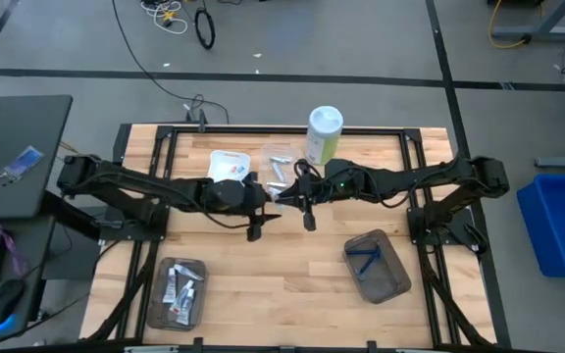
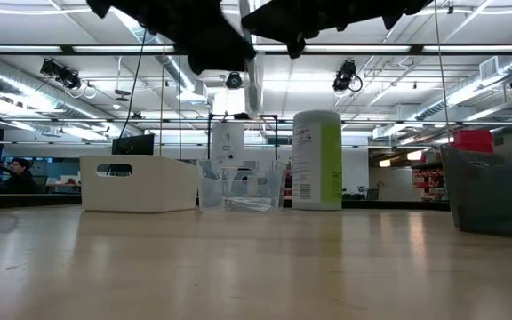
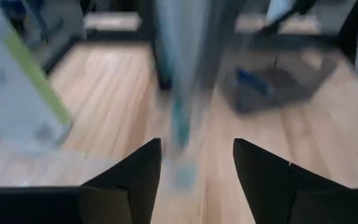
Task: Pick & Place Travel size toiletries
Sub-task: Put the green and white toothbrush into the white bin
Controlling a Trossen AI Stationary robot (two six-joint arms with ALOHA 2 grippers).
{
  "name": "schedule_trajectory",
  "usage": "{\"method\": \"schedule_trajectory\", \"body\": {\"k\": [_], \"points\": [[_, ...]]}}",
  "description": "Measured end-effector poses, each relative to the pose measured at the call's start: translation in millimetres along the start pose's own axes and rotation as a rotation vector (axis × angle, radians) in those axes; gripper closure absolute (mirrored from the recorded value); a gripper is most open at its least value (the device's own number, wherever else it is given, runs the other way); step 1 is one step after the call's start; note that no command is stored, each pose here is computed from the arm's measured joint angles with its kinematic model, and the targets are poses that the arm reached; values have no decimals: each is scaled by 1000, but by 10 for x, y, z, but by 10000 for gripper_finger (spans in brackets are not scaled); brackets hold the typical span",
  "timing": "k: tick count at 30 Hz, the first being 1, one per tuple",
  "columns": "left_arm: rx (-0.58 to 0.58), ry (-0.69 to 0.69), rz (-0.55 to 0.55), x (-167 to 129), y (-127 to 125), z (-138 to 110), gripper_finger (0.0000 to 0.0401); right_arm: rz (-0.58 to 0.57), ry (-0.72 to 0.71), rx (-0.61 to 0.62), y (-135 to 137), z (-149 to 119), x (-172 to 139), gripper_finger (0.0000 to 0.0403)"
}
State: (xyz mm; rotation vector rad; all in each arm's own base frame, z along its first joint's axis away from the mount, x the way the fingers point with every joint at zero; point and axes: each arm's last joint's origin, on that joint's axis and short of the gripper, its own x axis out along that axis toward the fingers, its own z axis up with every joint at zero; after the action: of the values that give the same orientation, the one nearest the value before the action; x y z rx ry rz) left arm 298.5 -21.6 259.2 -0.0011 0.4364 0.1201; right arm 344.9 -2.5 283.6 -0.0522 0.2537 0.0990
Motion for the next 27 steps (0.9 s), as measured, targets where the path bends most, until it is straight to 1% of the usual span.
{"method": "schedule_trajectory", "body": {"k": [1,5,9,11,13,18,21,23,27], "points": [[-7,-30,4,30,0,26,190,0,0,0,0,0,0,362],[-10,-49,27,86,20,26,184,0,-8,-1,0,7,0,363],[1,-50,30,102,21,21,196,-1,-18,-2,-1,17,0,361],[1,-42,35,98,21,15,214,-1,-13,-1,-1,13,0,359],[-9,-44,45,99,22,15,240,-1,-9,-1,-1,9,0,358],[-11,-42,61,99,35,13,326,-1,-3,3,0,3,0,358],[-13,-36,61,100,36,8,374,-1,4,78,-5,-4,-1,355],[-15,-26,59,100,37,-2,376,-5,13,101,-4,-13,0,349],[-41,-5,114,99,55,-27,371,-39,49,117,-20,-49,-3,331]]}}
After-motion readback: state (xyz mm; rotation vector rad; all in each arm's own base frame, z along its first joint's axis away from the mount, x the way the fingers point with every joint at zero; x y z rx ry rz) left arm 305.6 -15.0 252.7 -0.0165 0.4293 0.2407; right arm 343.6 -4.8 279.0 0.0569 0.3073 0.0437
